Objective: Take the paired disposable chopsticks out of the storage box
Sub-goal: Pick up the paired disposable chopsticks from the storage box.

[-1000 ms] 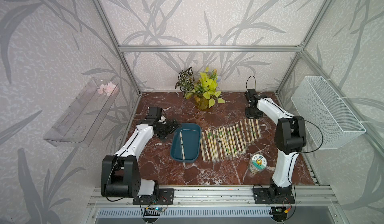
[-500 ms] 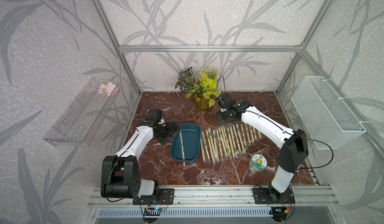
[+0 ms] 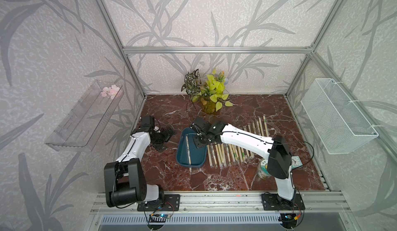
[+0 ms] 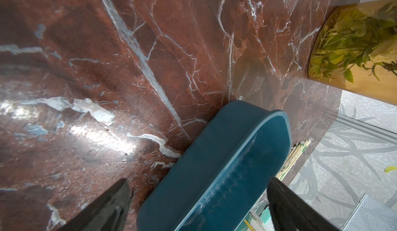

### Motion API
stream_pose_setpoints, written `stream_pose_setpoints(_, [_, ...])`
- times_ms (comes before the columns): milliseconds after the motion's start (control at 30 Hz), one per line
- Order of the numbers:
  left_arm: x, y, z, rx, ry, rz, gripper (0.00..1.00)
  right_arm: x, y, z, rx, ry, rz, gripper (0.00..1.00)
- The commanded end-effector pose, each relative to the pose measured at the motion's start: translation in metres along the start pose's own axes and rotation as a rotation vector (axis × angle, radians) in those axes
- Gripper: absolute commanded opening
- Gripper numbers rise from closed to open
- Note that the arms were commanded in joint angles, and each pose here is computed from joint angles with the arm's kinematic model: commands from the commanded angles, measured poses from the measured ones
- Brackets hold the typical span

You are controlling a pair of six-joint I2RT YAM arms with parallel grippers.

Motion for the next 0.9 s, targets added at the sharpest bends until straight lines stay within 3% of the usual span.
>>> stream_pose_setpoints(0, [0.001,0.000,0.006,-0.015,-0.011,0.013,1.00,-0.005,0.011,0.014,0.005,-0.026,0.041,0.48])
stream_pose_setpoints(433, [0.013,0.002,0.016,-0.022,-0.070,0.008,1.00,-0.014,0.074,0.043,-0.054,-0.109,0.170,0.51])
stream_pose_setpoints(867, [0.013,-0.002,0.020,-0.029,-0.088,0.010,1.00,-0.015,0.111,0.036,-0.157,-0.127,0.225,0.50])
Point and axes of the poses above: each gripper's point midway between its finger pads, its own y axis out along the fingers, its own z axis along the line the jaws close on, x = y × z, the point moved 3 cm from there along -y, back along the fingers, and after that the axes turned 10 degrees about -y, right-handed, at the moved point
